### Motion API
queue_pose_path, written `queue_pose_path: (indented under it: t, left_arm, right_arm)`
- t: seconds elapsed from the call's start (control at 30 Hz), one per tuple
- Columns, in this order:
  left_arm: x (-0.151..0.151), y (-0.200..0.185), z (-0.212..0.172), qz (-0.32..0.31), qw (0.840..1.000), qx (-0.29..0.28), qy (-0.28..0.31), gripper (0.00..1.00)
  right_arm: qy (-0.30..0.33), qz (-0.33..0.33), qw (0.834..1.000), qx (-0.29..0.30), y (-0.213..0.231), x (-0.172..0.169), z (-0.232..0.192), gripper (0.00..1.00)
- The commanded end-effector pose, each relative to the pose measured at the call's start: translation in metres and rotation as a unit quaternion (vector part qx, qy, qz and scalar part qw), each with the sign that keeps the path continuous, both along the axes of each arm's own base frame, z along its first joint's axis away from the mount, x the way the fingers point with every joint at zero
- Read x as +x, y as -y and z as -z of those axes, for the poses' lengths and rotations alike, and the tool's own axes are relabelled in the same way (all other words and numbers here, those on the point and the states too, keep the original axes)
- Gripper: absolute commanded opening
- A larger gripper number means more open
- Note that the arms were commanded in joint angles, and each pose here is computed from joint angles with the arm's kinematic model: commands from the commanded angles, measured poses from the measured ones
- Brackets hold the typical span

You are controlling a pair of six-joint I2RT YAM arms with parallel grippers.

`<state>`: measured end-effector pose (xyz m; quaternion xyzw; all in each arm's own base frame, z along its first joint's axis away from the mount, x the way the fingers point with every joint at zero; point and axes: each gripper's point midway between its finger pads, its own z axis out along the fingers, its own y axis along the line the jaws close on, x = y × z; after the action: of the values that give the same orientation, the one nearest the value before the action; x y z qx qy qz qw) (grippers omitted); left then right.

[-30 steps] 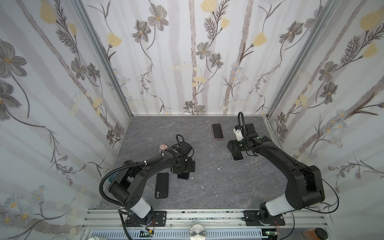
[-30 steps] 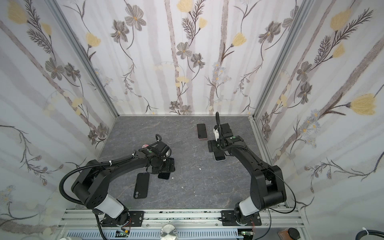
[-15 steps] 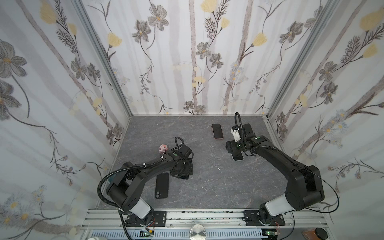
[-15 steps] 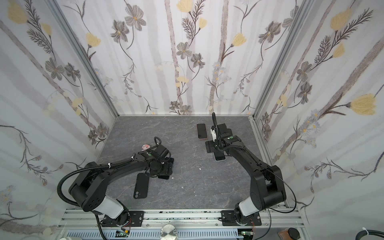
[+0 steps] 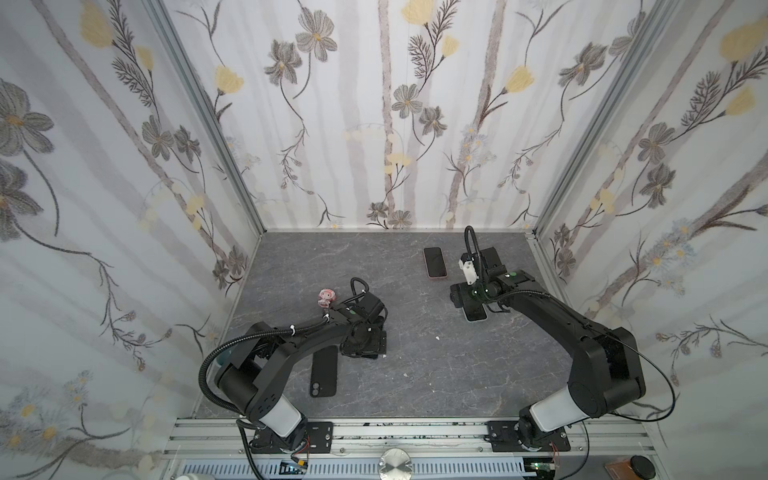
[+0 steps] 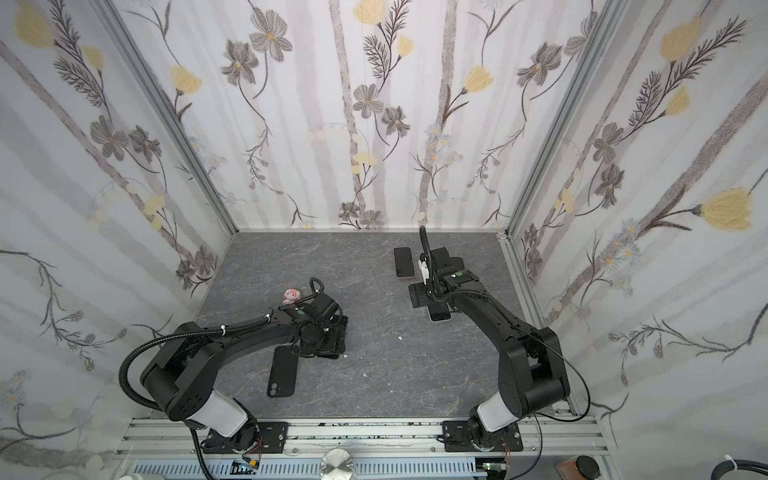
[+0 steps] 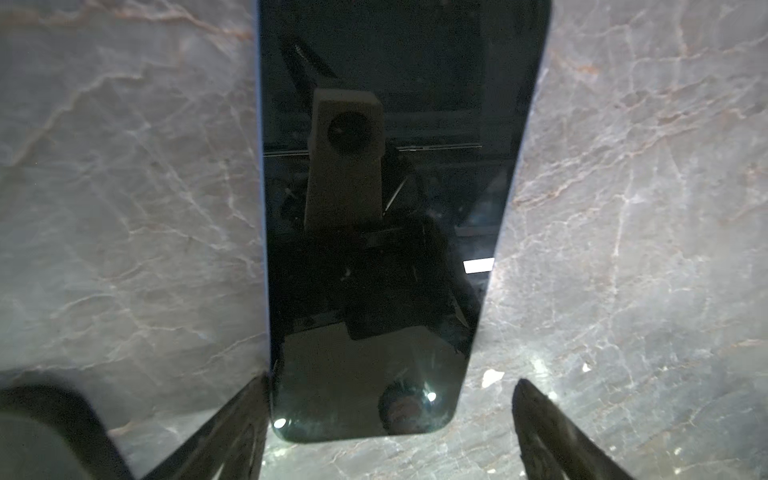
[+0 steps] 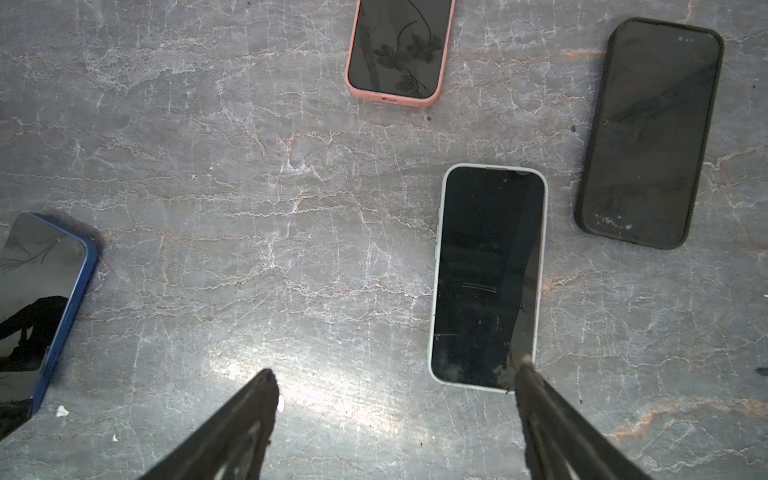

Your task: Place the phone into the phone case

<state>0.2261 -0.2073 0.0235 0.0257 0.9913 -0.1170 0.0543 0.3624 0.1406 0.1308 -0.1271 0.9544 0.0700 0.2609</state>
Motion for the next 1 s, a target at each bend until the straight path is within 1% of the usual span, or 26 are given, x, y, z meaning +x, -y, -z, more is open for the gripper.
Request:
queue_pose_path:
  t: [0.0, 0.23, 0.3, 0.4, 0.5, 0.6, 0.67, 0.73, 0.8, 0.83, 0.9, 0.97]
  left_arm:
    - [-0.004, 0.027, -0.004, 0.016, 0.998, -0.055, -0.019, 0.89]
    - [0.001, 0.067, -0.017, 0.029, 0.99, -0.135, -0.021, 0.89]
    - [0.006, 0.078, -0.031, 0.037, 0.987, -0.158, -0.003, 0.89]
    - [0.019, 0.08, -0.061, 0.037, 0.982, -0.178, 0.049, 0.9]
    - [0.031, 0.064, -0.083, 0.018, 0.981, -0.162, 0.105, 0.9]
    - [0.043, 0.031, -0.099, -0.021, 0.981, -0.112, 0.16, 0.9]
    - [0.049, 0.011, -0.111, -0.036, 0.976, -0.081, 0.197, 0.91]
    - [0.053, -0.008, -0.122, -0.047, 0.97, -0.054, 0.231, 0.93]
    - [0.053, -0.027, -0.137, -0.062, 0.961, -0.045, 0.265, 0.94]
    - [0.054, -0.036, -0.141, -0.074, 0.957, -0.04, 0.276, 0.95]
    - [0.052, -0.054, -0.145, -0.1, 0.952, -0.032, 0.288, 0.96]
    - [0.048, -0.07, -0.14, -0.121, 0.95, -0.014, 0.289, 0.97]
  right_arm:
    - [0.011, -0.002, 1.0, -0.001, -0.001, 0.003, -0.008, 0.88]
    - [0.015, 0.002, 1.0, 0.021, -0.009, 0.005, -0.017, 0.88]
    - [0.012, -0.003, 0.999, 0.035, -0.019, 0.002, -0.019, 0.88]
    - [0.008, -0.006, 0.999, 0.047, -0.039, -0.009, -0.019, 0.88]
    - [-0.001, -0.009, 0.996, 0.089, -0.074, -0.026, -0.019, 0.88]
    - [-0.005, -0.023, 0.993, 0.113, -0.11, -0.046, -0.013, 0.89]
    - [-0.006, -0.049, 0.992, 0.118, -0.135, -0.059, -0.009, 0.9]
    - [-0.005, -0.088, 0.99, 0.112, -0.158, -0.071, 0.0, 0.9]
    - [0.0, -0.114, 0.988, 0.102, -0.17, -0.076, 0.003, 0.91]
    - [-0.013, -0.132, 0.988, 0.085, -0.181, -0.084, 0.018, 0.91]
    - [-0.02, -0.143, 0.987, 0.072, -0.188, -0.086, 0.028, 0.91]
    - [-0.027, -0.15, 0.986, 0.068, -0.192, -0.087, 0.037, 0.91]
